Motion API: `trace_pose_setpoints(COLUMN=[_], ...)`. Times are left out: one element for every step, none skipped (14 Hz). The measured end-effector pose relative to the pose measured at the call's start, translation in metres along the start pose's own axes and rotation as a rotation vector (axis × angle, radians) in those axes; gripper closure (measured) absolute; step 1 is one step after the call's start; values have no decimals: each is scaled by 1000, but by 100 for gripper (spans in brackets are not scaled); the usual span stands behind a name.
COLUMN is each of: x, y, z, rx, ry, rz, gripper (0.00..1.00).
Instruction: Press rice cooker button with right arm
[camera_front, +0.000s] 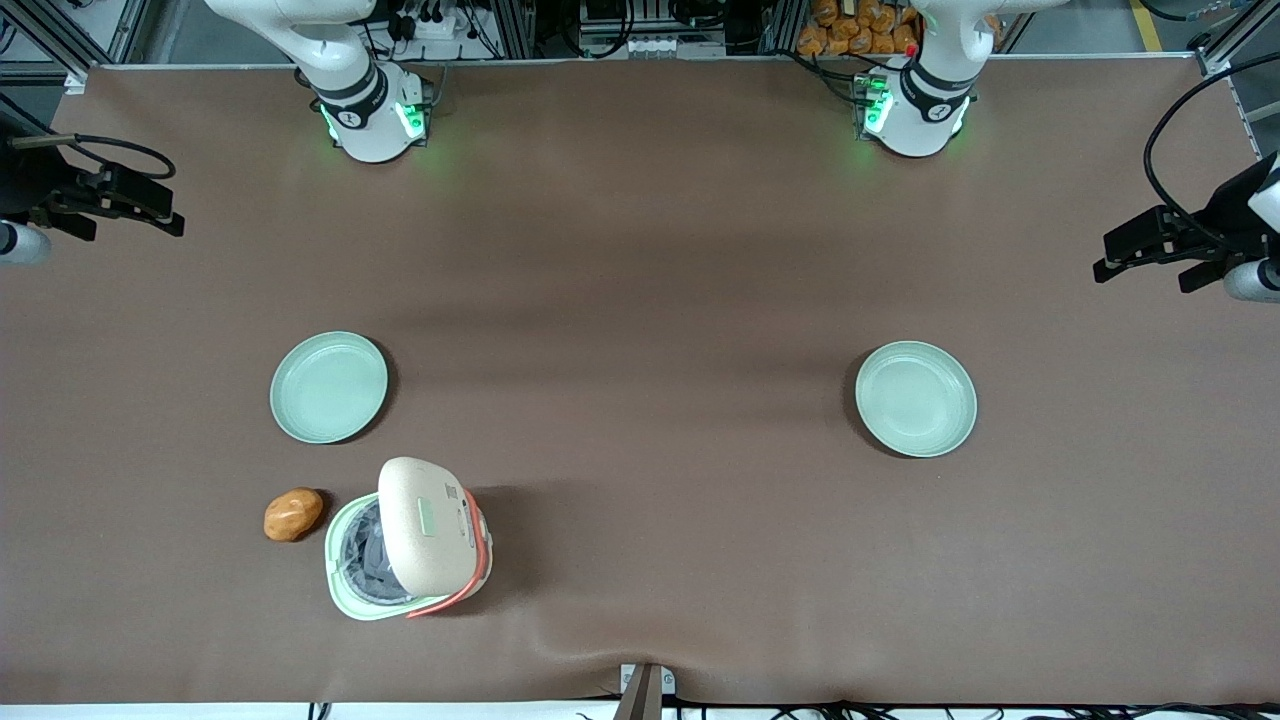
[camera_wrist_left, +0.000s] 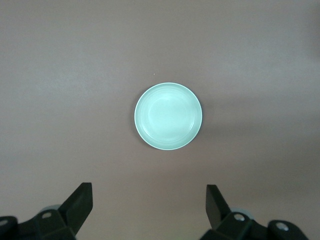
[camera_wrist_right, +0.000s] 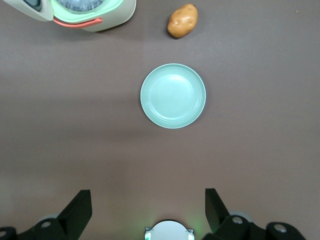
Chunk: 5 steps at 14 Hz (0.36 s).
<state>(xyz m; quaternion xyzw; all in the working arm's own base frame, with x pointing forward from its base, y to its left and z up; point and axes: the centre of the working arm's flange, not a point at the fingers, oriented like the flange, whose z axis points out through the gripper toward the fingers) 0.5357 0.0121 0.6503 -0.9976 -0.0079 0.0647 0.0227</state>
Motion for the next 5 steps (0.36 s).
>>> trace_pose_setpoints(x=[0, 0, 0, 0, 0], y=[2, 4, 6, 9, 11], z=[0, 0, 0, 0, 0], rx=[-1, -1, -1, -1, -1], ry=[0, 0, 1, 1, 1], rz=[4, 9, 14, 19, 22], gripper=[0, 0, 0, 0, 0])
